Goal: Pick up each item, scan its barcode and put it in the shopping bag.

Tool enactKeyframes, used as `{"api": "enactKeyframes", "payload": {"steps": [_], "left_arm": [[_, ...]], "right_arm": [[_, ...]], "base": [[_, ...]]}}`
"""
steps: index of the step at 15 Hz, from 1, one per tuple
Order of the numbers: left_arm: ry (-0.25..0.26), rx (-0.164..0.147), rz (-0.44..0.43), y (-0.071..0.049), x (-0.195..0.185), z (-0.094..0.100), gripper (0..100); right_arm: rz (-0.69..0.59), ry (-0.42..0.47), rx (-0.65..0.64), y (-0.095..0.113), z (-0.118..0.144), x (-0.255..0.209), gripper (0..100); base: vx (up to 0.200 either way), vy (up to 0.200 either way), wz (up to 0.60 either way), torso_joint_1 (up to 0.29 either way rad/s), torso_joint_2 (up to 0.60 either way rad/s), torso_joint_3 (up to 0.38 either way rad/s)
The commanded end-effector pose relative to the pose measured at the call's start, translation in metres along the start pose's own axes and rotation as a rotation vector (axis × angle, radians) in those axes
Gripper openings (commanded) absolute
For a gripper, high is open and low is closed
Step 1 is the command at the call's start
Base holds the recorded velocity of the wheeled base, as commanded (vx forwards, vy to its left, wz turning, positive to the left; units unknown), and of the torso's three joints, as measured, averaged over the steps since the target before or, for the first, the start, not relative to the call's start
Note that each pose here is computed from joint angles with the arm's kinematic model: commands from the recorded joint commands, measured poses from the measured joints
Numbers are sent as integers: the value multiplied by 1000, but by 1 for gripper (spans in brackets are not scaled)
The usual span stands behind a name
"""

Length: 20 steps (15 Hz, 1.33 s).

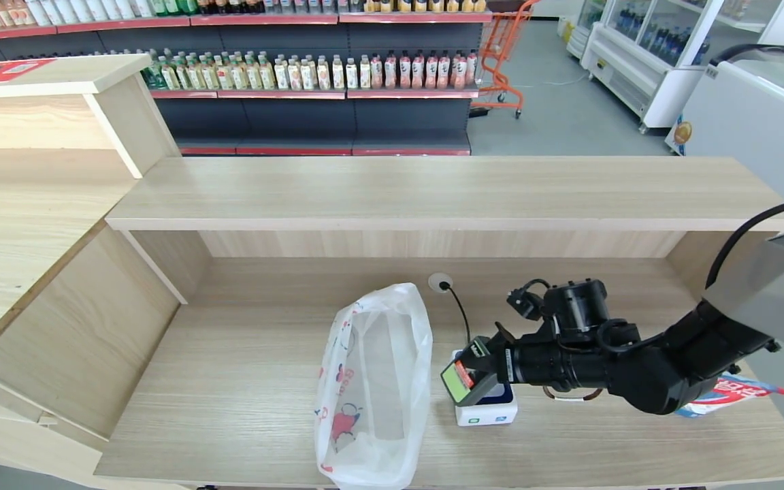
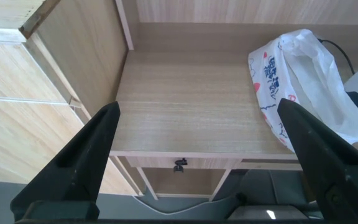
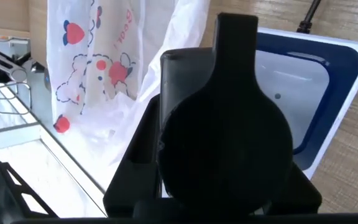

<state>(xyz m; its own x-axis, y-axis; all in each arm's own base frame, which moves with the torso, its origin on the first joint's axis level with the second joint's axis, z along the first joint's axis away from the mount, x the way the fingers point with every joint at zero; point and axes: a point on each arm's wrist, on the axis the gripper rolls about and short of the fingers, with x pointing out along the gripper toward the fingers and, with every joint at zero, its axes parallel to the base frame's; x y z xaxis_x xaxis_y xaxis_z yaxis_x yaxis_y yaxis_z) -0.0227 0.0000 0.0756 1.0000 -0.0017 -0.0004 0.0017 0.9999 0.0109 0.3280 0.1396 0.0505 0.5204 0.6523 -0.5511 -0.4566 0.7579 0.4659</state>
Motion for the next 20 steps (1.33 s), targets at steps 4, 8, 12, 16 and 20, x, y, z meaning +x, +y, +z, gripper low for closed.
{"api": "enactKeyframes", "payload": {"steps": [4,8,12,16,20], "left_arm": [[0,0,0,0,0,0,100],[0,0,0,0,0,0,100],[0,0,0,0,0,0,100],[0,0,0,0,0,0,100],[0,0,0,0,0,0,100]], "right_arm": [[-3,-13,-3,0,3,-3,0],[13,-66,-29,11,16,-19,0],[-24,-71,-57,-3,17,-24,0],[-38,-57,-51,-10,13,-21,0],[-38,-56,-51,-10,13,-21,0]], "base": [[0,0,0,0,0,0],[0,0,0,0,0,0],[0,0,0,0,0,0],[0,0,0,0,0,0],[0,0,0,0,0,0]]}}
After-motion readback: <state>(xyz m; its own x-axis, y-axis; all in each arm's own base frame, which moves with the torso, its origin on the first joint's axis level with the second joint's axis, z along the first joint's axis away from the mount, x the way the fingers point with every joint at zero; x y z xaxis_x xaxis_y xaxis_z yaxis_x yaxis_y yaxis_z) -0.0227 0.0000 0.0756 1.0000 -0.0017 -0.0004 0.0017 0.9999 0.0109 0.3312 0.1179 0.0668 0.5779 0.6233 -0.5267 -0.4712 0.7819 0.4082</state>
